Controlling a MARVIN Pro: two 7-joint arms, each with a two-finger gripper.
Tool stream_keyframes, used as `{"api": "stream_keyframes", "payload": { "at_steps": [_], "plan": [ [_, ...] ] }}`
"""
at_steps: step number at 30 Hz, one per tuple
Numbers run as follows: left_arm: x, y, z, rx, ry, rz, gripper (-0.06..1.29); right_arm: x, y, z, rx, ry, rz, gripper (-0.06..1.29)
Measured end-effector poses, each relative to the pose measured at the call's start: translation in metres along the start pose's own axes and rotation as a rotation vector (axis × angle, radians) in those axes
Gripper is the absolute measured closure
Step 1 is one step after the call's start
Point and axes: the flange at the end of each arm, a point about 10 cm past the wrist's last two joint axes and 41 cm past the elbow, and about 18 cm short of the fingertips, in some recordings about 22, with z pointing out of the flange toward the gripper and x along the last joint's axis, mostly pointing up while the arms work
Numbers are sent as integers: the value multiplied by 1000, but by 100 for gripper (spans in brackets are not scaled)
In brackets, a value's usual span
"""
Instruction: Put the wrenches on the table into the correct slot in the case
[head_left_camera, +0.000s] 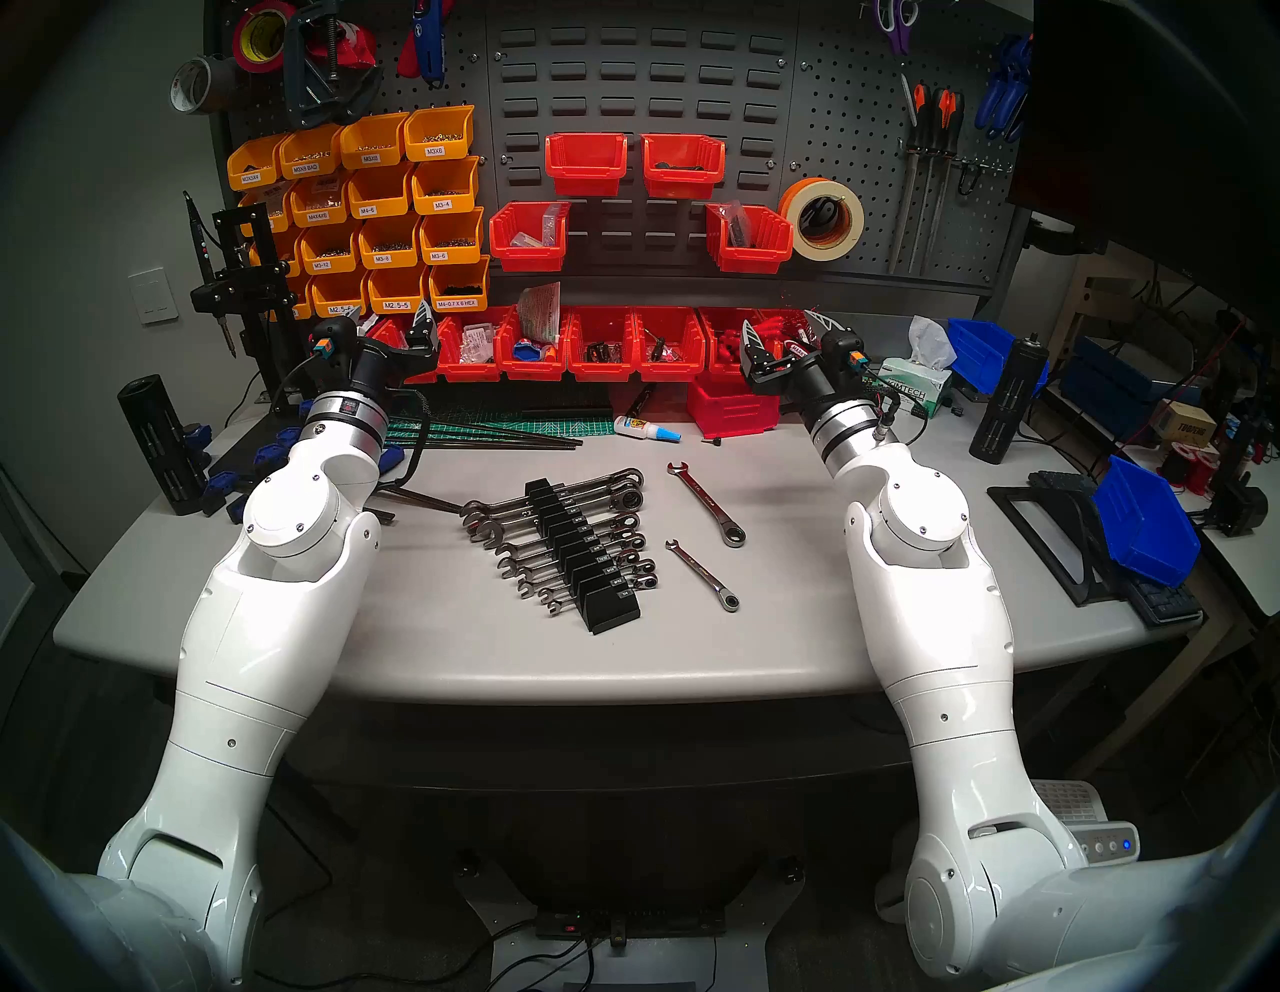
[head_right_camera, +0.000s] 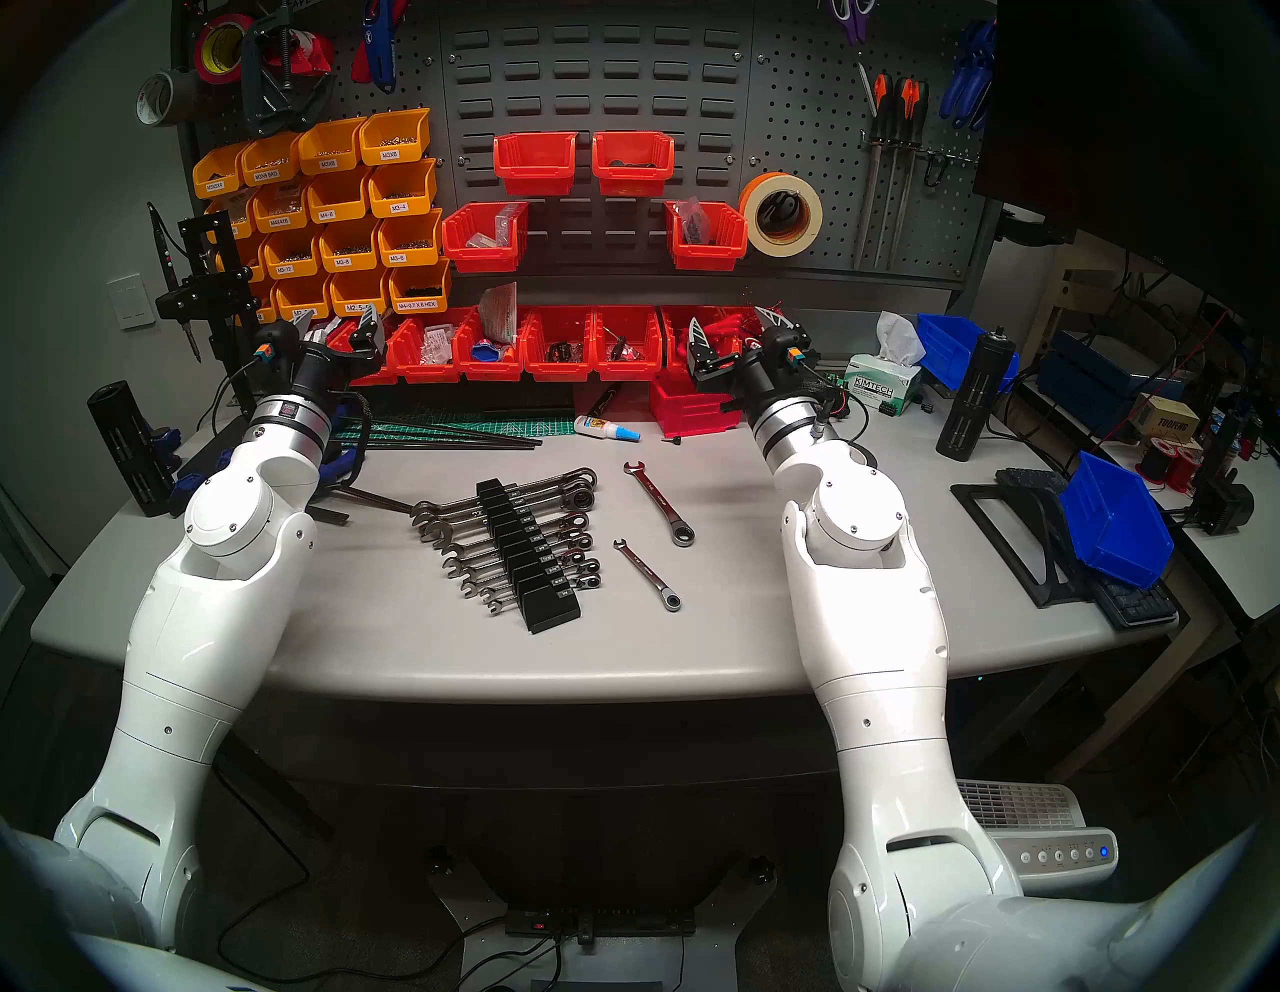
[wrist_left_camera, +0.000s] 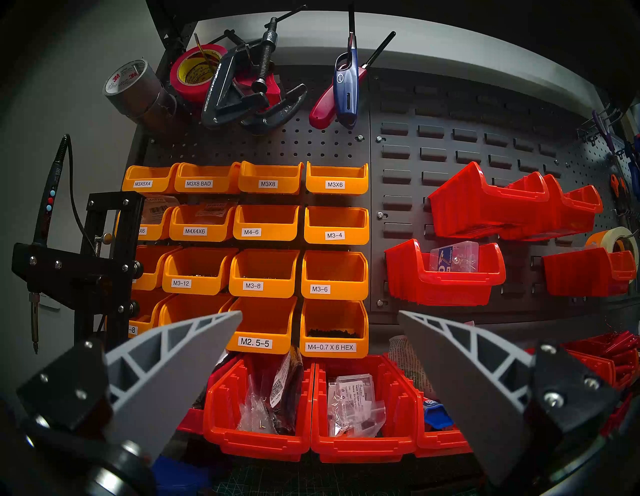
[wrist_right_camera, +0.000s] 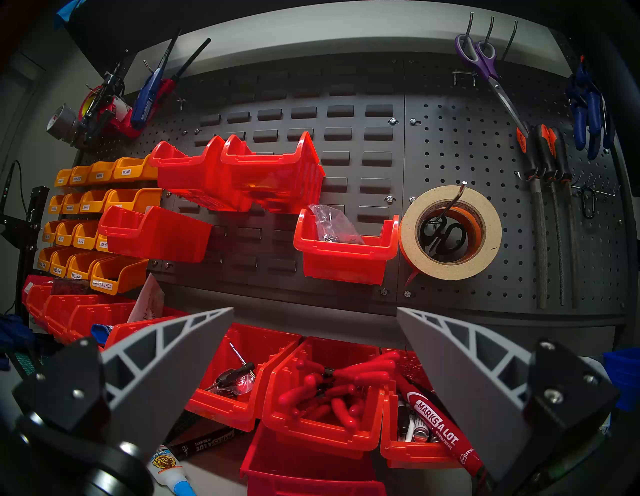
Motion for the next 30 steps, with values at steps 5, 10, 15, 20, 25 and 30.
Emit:
{"api": "stream_keyframes", "payload": {
  "at_steps": [5, 10, 15, 20, 25, 30],
  "plan": [
    [0, 0, 0, 0, -1, 0, 0, 2, -3, -1, 57, -51, -17, 0],
    [0, 0, 0, 0, -2, 0, 0, 11, -6, -2, 127, -105, -33, -1],
    [-1, 0, 0, 0, -3, 0, 0, 24, -5, -6, 200, -170, -47, -1],
    [-1, 0, 0, 0, -3, 0, 0, 34, -2, -12, 238, -220, -43, -1],
    [-1, 0, 0, 0, -3, 0, 0, 42, 1, -22, 269, -280, -11, -1],
    [-1, 0, 0, 0, -4, 1, 0, 40, 2, -35, 300, -368, 38, 0]
  ]
}}
